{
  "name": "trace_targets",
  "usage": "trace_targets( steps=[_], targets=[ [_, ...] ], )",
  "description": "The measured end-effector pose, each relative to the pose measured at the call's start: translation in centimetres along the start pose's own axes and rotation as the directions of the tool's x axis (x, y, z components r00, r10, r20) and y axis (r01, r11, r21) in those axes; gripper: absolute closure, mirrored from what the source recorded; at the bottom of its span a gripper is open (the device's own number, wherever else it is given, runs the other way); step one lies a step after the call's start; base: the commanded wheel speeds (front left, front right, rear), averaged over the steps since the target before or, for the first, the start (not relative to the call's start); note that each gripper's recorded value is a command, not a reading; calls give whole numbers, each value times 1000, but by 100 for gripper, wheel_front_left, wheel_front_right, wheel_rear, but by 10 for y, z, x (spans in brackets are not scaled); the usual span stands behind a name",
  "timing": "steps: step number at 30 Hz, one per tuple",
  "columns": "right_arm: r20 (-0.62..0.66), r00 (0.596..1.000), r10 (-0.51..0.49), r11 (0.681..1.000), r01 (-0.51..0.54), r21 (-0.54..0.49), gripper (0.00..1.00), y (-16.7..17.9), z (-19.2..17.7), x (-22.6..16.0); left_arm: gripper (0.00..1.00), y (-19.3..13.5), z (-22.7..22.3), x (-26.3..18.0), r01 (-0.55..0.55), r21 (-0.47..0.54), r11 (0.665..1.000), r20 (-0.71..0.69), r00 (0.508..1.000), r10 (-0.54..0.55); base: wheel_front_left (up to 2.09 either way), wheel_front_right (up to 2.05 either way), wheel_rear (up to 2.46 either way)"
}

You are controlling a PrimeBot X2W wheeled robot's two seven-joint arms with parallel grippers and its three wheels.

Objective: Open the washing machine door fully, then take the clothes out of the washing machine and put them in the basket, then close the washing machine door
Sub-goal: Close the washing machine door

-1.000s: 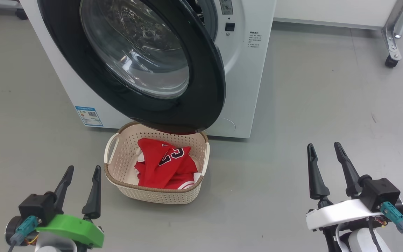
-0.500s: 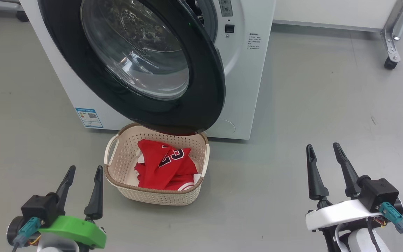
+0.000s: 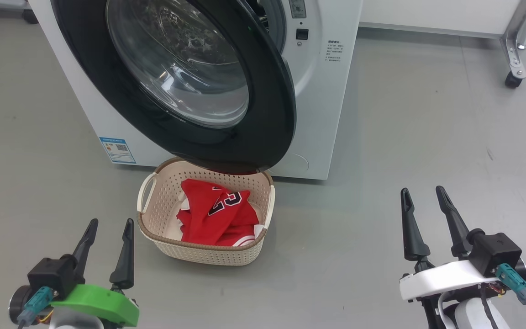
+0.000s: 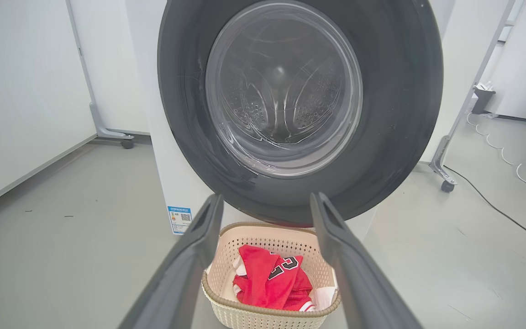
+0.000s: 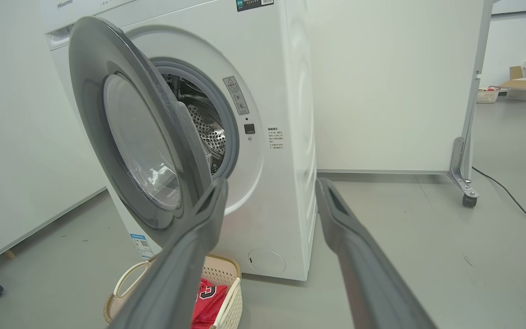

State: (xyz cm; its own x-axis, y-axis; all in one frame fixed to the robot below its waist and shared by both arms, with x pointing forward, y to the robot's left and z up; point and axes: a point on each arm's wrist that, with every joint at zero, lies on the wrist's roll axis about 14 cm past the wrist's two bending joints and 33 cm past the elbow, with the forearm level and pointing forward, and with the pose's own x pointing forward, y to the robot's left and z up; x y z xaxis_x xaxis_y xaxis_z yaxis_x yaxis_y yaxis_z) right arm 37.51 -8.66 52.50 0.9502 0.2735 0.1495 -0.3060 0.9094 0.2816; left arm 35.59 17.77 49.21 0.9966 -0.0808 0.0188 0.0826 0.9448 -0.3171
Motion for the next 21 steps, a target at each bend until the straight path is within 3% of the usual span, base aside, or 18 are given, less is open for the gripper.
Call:
trace_targets(
  steps=[3, 4, 5, 6, 14, 21],
  targets=[
    [-2, 1000, -1, 1000, 1, 1, 0, 0, -1, 0, 0, 0, 0, 0, -2, -1, 1000, 2, 1000, 2, 0, 0, 0],
    [-2, 1000, -1, 1000, 1, 1, 54, 0, -1, 1, 0, 0, 0, 1, -1, 0, 1000, 3, 1000, 1, 0, 0, 0],
    [-1, 1000, 1, 1000, -1, 1, 89, 0, -1, 1, 0, 0, 0, 1, 0, -1, 1000, 3, 1000, 0, 0, 0, 0],
    [1, 1000, 4, 1000, -4, -2, 100, 0, 0, 2, 0, -1, 0, 1, 0, -2, 1000, 2, 1000, 0, 0, 0, 0],
    [-16, 995, 103, 994, -104, -44, 100, 22, -6, 13, 0, 1, -7, 3, -8, -8, 1000, -15, 1000, 7, 0, 0, 0],
    [-55, 964, 261, 960, -265, -91, 100, 54, -19, 34, 0, 1, -16, 9, -10, -21, 1000, -41, 999, 9, 0, 0, 0]
  ],
)
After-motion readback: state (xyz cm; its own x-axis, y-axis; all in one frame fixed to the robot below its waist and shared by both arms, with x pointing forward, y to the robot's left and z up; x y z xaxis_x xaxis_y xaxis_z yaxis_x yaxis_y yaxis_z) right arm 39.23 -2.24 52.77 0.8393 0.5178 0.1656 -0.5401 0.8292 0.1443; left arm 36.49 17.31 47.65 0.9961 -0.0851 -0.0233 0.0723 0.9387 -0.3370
